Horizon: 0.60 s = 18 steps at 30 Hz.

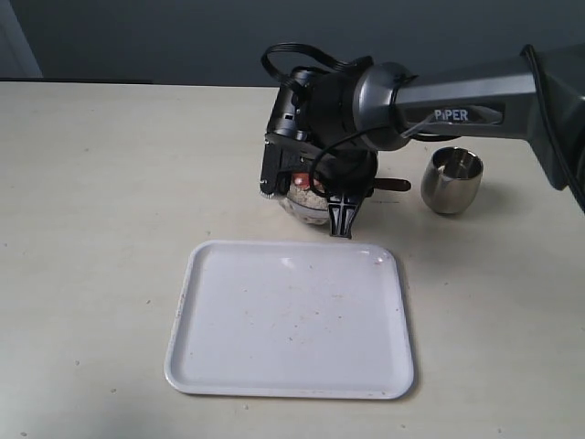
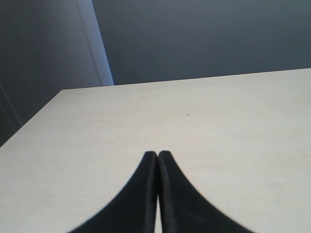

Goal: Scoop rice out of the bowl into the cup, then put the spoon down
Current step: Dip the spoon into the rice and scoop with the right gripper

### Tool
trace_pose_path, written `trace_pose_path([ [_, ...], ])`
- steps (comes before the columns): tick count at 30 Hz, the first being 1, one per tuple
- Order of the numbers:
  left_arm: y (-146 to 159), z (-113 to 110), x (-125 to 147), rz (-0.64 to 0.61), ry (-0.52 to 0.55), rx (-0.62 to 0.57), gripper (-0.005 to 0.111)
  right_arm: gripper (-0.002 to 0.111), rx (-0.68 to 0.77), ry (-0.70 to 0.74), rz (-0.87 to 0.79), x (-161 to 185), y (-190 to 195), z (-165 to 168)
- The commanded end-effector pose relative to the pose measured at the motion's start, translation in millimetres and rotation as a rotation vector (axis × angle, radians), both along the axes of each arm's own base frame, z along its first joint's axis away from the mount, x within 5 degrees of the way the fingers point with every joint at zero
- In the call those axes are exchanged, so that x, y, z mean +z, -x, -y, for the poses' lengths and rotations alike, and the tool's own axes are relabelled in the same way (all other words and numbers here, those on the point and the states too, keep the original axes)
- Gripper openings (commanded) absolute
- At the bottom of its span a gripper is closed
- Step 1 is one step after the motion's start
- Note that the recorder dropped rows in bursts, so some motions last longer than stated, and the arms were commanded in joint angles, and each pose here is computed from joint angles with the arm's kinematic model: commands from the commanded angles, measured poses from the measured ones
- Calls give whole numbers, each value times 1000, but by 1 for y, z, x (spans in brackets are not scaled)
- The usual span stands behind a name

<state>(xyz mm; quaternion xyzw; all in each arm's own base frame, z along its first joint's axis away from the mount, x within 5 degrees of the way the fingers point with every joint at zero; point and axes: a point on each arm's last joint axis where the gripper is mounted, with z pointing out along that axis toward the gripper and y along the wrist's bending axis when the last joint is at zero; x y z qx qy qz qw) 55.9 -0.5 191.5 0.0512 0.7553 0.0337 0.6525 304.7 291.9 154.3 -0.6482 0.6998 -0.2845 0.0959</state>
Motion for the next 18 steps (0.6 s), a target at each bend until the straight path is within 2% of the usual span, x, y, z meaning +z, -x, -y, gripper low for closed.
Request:
trace_pose_path([
  [1,0,1,2,19,10,-7,0,-1,3,-15,-15,-1,1,-2],
  [9,0,1,2,19,10,-7,0,-1,23,-40,-46,6,3,-2],
  [18,0,1,2,19,10,-7,0,-1,-26,-80,-65,12,-3,8],
])
